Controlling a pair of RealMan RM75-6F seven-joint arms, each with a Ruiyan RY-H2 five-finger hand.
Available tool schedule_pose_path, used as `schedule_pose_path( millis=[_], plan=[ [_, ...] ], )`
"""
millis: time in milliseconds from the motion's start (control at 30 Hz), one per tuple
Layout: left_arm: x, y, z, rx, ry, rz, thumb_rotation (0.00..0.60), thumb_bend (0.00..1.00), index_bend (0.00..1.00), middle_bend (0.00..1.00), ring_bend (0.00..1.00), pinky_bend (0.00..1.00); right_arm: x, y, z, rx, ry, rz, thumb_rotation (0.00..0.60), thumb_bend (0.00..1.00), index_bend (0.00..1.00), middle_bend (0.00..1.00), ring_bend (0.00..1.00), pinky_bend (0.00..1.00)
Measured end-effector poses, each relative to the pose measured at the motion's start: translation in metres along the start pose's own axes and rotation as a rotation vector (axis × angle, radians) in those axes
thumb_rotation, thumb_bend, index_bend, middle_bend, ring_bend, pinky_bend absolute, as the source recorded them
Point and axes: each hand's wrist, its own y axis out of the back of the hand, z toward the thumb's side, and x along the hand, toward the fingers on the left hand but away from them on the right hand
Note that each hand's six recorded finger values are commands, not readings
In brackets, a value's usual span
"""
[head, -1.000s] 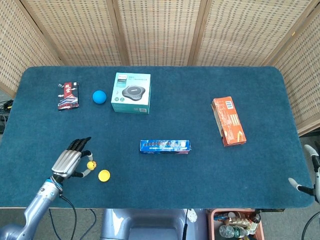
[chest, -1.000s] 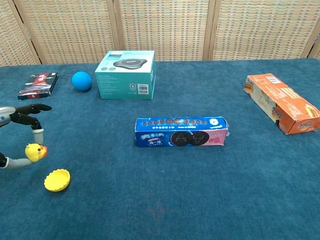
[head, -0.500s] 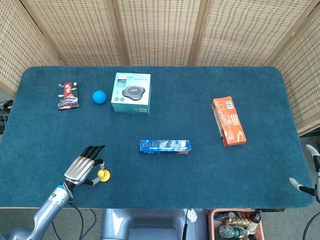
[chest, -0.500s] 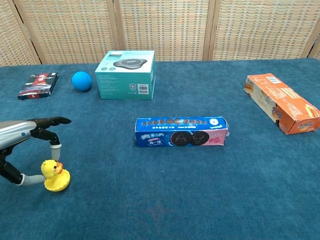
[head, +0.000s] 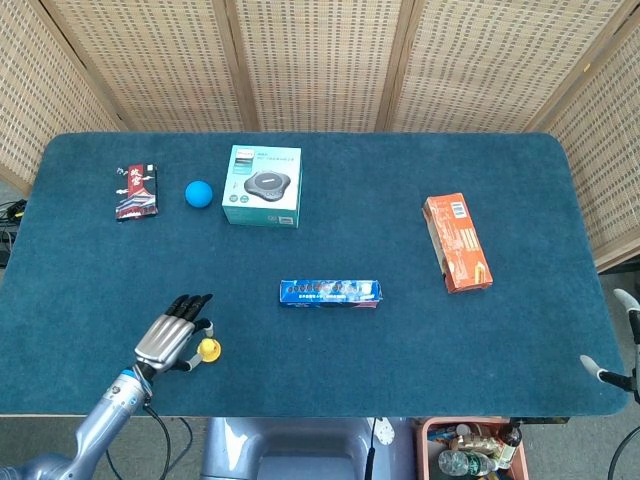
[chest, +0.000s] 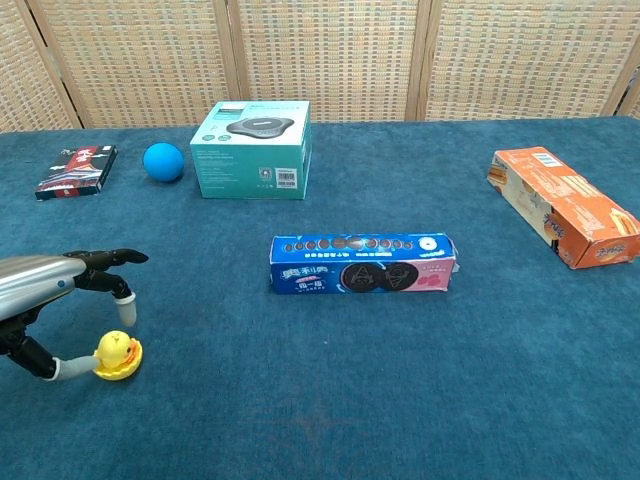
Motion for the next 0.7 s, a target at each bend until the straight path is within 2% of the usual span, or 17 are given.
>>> schedule_pose_path(
  millis=[67,100,200,333,533,700],
  plan=[
    [0.000,0.000,0.000,-0.003,-0.001,-0.002,0.600,0.15,0.05,0.00,0.00,0.00,0.000,0.000,0.000,-0.001,-0.001,-0.001,0.600,0.00,0.00,0.00,0.00,0.00],
    [0.000,0.000,0.000,-0.005,-0.002,-0.002,0.600,0.11,0.01,0.00,0.00,0.00,0.000,0.000,0.000,-0.002,-0.002,-0.001,0.600,0.00,0.00,0.00,0.00,0.00],
    [-0.001,0.003,0.001,-0.024,-0.006,0.001,0.600,0.06,0.00,0.00,0.00,0.00,0.000,0.001,-0.001,-0.003,-0.004,-0.003,0.600,0.00,0.00,0.00,0.00,0.00],
    [-0.006,0.014,0.000,-0.061,-0.019,0.024,0.600,0.05,0.00,0.00,0.00,0.00,0.000,0.001,-0.001,-0.002,-0.003,-0.003,0.600,0.00,0.00,0.00,0.00,0.00],
    [-0.022,0.050,-0.010,-0.081,-0.013,0.131,0.600,0.01,0.00,0.00,0.00,0.00,0.000,0.000,0.000,-0.002,0.001,-0.001,0.600,0.00,0.00,0.00,0.00,0.00],
    [-0.054,0.090,-0.037,-0.071,0.062,0.259,0.600,0.00,0.00,0.00,0.00,0.00,0.002,0.001,0.002,-0.003,0.007,-0.004,0.600,0.00,0.00,0.00,0.00,0.00]
  ],
)
